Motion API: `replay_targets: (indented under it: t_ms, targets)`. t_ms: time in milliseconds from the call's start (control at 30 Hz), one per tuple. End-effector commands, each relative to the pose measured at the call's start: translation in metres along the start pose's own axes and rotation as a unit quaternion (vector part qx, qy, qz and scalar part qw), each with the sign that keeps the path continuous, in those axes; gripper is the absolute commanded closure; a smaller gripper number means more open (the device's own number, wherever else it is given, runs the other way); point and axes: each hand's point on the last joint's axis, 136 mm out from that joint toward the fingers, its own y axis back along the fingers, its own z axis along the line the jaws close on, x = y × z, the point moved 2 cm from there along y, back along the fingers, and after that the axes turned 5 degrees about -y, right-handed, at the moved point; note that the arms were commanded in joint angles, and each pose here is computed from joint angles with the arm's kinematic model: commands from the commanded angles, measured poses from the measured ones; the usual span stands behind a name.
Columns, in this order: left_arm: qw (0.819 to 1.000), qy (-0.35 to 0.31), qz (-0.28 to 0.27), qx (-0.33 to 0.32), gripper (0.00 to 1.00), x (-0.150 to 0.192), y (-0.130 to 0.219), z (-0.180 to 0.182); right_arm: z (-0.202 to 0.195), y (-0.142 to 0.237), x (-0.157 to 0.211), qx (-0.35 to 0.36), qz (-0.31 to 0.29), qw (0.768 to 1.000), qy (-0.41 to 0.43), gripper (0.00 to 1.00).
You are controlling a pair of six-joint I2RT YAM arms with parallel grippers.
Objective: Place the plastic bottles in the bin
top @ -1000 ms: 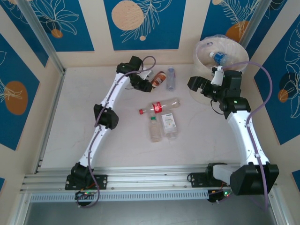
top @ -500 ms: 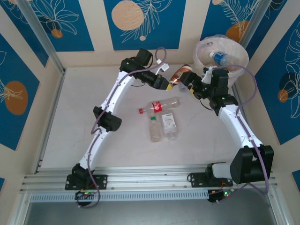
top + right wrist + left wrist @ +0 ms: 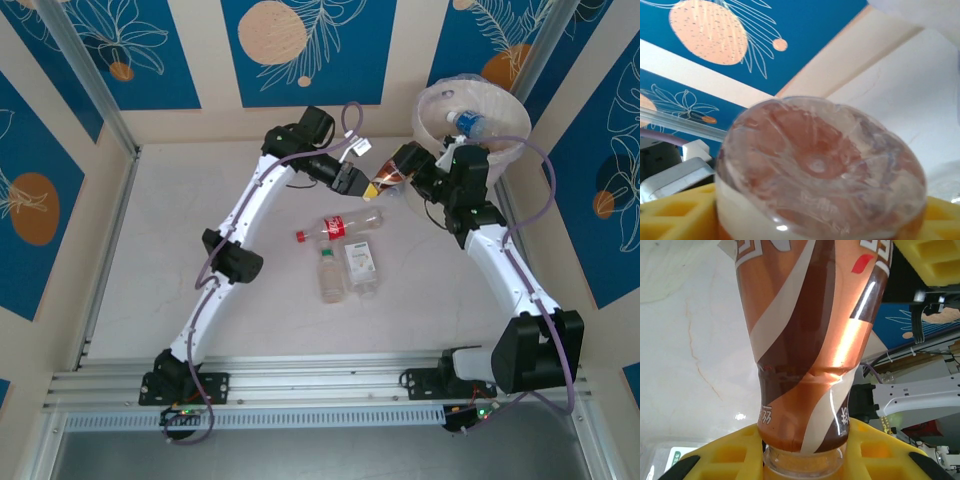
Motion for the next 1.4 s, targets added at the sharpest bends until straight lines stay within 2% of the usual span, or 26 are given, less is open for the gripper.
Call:
replay_targets:
  t_ms: [0, 33, 167, 233, 367, 533, 600, 800, 1000, 1100, 1167, 1267, 1367]
  targets:
    - [0.998, -0.052, -0.020, 0.022, 0.80, -0.015, 0.025, -0.059, 0.029, 0.008, -0.022, -0.035, -0.038, 0.997, 0.054, 0.45]
    - [0.998, -0.051, -0.019, 0.016, 0.72, -0.016, 0.028, -0.062, 0.034, 0.011, -0.025, -0.040, -0.043, 0.996, 0.065, 0.48]
    - [0.999, -0.046, -0.020, 0.007, 0.20, -0.016, 0.038, -0.072, 0.056, 0.023, -0.041, -0.051, -0.066, 0.989, 0.125, 0.51]
    - [0.998, -0.057, -0.024, -0.012, 0.01, -0.016, 0.047, -0.079, 0.063, 0.036, -0.061, -0.025, -0.109, 0.980, 0.167, 0.51]
    - [0.988, -0.097, -0.032, -0.113, 0.00, -0.020, 0.073, -0.085, 0.054, 0.065, -0.114, 0.075, -0.240, 0.941, 0.224, 0.52]
    - [0.976, -0.076, -0.069, -0.190, 0.00, -0.033, 0.106, -0.078, 0.037, 0.073, -0.165, 0.126, -0.332, 0.911, 0.209, 0.52]
    - [0.969, -0.073, -0.077, -0.221, 0.00, -0.036, 0.112, -0.072, 0.034, 0.069, -0.183, 0.150, -0.348, 0.901, 0.212, 0.51]
    - [0.943, -0.086, -0.095, -0.308, 0.00, -0.041, 0.139, -0.076, 0.013, 0.049, -0.211, 0.238, -0.340, 0.876, 0.246, 0.50]
    - [0.912, -0.124, -0.141, -0.366, 0.00, -0.048, 0.167, -0.094, -0.031, 0.026, -0.223, 0.336, -0.308, 0.847, 0.274, 0.47]
    - [0.884, -0.158, -0.193, -0.396, 0.00, -0.046, 0.185, -0.106, -0.057, 0.015, -0.220, 0.363, -0.246, 0.869, 0.232, 0.33]
    - [0.863, -0.167, -0.227, -0.419, 0.00, -0.040, 0.200, -0.111, -0.071, 0.014, -0.215, 0.395, -0.209, 0.872, 0.199, 0.17]
    - [0.840, -0.133, -0.271, -0.451, 0.00, -0.023, 0.221, -0.105, -0.069, 0.023, -0.214, 0.421, -0.222, 0.857, 0.197, 0.04]
    - [0.818, -0.105, -0.301, -0.479, 0.00, -0.003, 0.228, -0.086, -0.054, 0.034, -0.214, 0.411, -0.240, 0.858, 0.195, 0.00]
